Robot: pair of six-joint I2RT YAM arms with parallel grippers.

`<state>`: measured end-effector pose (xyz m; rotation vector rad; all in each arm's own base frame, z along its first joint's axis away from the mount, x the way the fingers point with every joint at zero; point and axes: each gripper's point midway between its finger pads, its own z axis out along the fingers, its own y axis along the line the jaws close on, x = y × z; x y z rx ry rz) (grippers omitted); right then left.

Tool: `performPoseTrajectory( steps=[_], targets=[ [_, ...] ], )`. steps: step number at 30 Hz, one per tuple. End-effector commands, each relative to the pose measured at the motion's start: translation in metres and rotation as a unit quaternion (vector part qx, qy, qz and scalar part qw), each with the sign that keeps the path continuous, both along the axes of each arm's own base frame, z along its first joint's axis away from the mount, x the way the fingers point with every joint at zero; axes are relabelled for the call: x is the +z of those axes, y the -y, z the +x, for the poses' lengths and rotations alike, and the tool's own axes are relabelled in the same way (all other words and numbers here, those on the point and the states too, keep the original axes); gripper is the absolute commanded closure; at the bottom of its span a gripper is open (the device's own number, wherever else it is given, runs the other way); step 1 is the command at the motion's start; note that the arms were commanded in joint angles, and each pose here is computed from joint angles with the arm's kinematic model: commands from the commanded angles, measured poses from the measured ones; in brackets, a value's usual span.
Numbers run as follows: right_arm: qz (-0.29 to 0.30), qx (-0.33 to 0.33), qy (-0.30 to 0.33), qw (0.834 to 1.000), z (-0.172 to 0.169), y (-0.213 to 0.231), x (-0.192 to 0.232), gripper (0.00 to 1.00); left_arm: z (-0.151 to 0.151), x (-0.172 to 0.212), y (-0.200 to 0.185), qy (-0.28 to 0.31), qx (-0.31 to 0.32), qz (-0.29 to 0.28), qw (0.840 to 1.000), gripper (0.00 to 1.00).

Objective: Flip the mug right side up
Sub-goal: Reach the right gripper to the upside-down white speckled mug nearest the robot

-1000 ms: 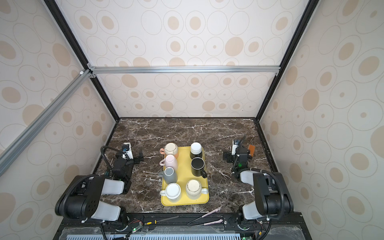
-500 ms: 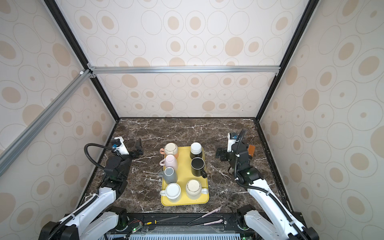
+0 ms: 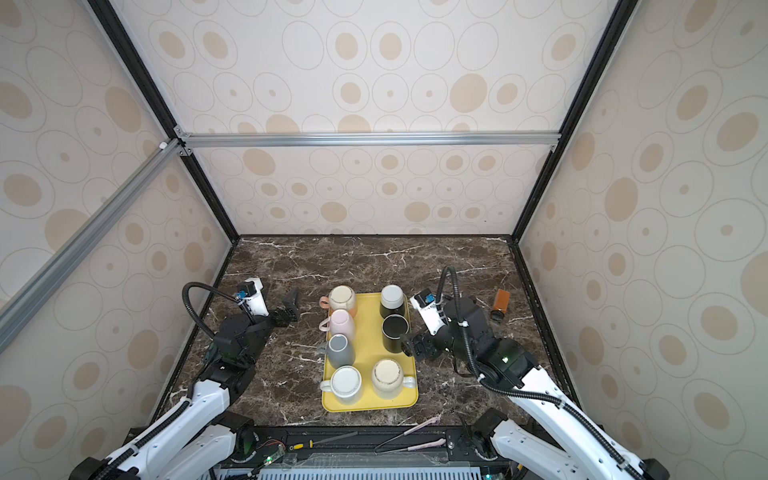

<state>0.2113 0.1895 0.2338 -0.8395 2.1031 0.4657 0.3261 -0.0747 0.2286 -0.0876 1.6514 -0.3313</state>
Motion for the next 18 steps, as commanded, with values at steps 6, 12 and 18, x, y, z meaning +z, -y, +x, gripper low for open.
performPoseTrajectory(
  steps=[6, 12, 18],
  targets=[
    [-0.221, 0.241, -0.004, 0.945, -0.033, 0.007, -0.063, 0.14, 0.000, 0.011, 0.000, 0.021, 0.003, 0.000, 1.000, 0.00],
    [-0.212, 0.277, -0.043, 0.936, -0.050, 0.003, -0.088, 0.19, 0.001, 0.001, -0.002, 0.011, 0.007, 0.011, 1.000, 0.00],
    [-0.246, 0.284, -0.073, 0.924, -0.064, 0.015, -0.118, 0.23, 0.001, 0.005, -0.001, 0.017, 0.006, 0.008, 1.000, 0.00]
  ],
)
